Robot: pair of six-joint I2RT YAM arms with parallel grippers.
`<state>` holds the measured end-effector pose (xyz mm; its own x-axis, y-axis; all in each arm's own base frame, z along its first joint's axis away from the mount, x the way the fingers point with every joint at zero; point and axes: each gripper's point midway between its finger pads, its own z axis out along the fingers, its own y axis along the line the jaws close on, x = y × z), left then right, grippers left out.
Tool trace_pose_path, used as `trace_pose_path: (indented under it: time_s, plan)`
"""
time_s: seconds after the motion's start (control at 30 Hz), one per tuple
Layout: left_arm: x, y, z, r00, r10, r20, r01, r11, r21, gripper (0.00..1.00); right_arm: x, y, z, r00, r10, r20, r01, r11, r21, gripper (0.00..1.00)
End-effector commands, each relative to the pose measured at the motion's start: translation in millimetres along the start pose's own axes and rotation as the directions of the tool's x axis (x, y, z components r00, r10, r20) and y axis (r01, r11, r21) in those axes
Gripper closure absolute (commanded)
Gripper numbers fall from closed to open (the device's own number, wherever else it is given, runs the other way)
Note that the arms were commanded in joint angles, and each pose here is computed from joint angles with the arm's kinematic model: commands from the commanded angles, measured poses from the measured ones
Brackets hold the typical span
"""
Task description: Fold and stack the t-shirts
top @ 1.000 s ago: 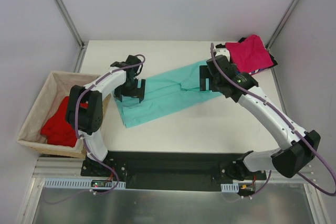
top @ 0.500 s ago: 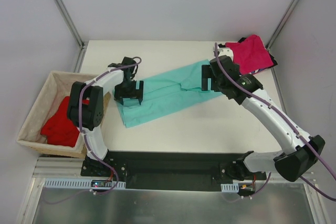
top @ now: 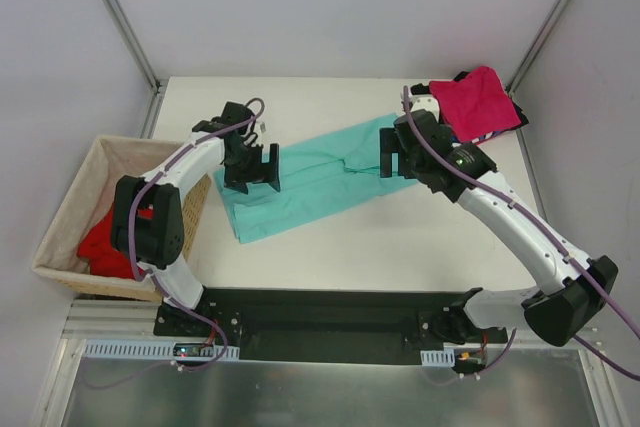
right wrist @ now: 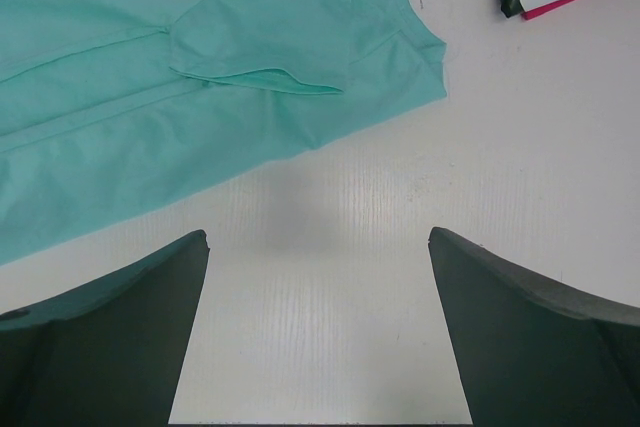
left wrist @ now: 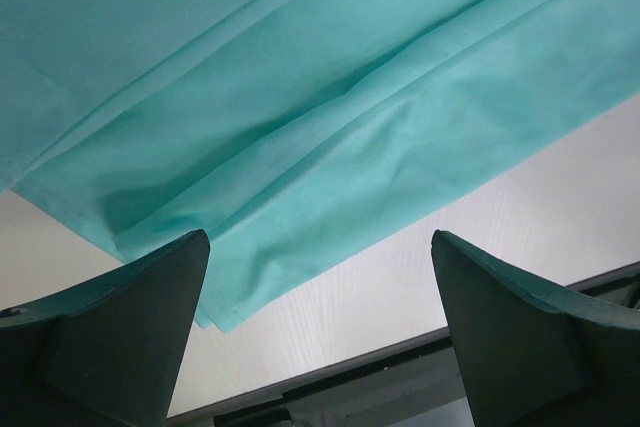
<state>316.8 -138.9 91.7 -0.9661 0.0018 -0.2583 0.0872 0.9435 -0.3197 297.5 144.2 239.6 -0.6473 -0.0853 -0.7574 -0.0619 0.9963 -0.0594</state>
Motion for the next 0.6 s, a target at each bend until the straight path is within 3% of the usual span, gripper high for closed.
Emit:
trace_pose_path:
  time_s: [0.0,0.33,0.57]
  plan:
    - [18,-8,0,0.999,-0.028,-0.042,0.031,0.998,0.061,0.06,-9,-6,-10,0.999,0.022,0.036,-0.022,1.000,0.021,0.03]
    - [41,-24,-16,0.996,-0.078,-0.047,0.085,0.985,0.150,0.05,-6,0,-8,1.000,0.008,0.025,-0.009,1.000,0.020,0.03]
    - [58,-12,-15,0.987,-0.144,-0.067,0.151,0.982,0.116,0.05,-6,2,-9,1.000,0.003,0.026,-0.004,1.000,0.021,0.03]
